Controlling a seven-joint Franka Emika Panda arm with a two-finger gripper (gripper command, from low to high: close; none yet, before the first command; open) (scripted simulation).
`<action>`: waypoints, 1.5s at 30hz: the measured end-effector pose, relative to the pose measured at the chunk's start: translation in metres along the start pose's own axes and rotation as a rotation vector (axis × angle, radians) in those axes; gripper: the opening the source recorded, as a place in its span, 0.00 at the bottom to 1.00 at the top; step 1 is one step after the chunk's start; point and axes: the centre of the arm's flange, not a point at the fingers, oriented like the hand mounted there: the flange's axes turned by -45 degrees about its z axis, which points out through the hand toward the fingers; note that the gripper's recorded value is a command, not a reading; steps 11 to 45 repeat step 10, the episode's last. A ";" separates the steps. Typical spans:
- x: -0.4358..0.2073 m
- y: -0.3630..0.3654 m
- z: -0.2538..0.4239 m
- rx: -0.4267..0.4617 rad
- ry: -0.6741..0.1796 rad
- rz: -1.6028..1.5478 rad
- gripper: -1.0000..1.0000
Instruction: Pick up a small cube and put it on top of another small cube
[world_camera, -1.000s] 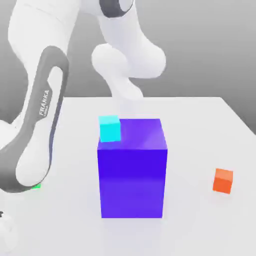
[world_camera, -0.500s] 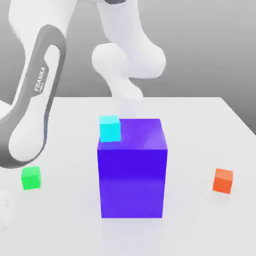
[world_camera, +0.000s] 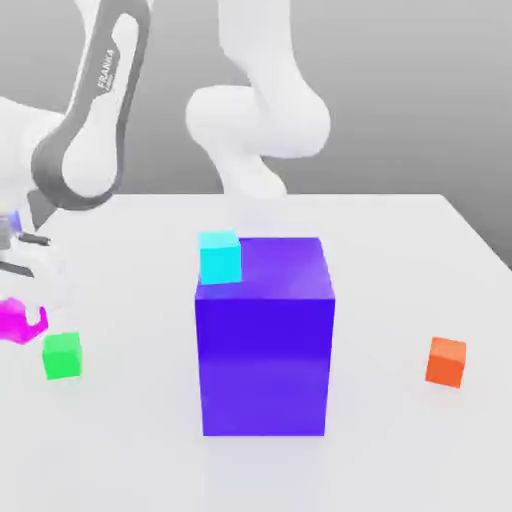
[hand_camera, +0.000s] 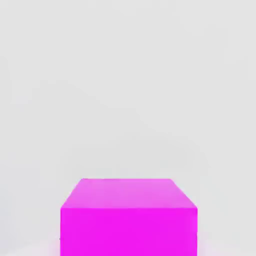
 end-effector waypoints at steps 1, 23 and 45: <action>-0.011 -0.001 0.001 -0.005 -0.001 0.000 0.00; -0.019 -0.004 0.062 -0.009 -0.002 -0.008 1.00; -0.019 -0.004 0.062 -0.009 -0.002 -0.008 1.00</action>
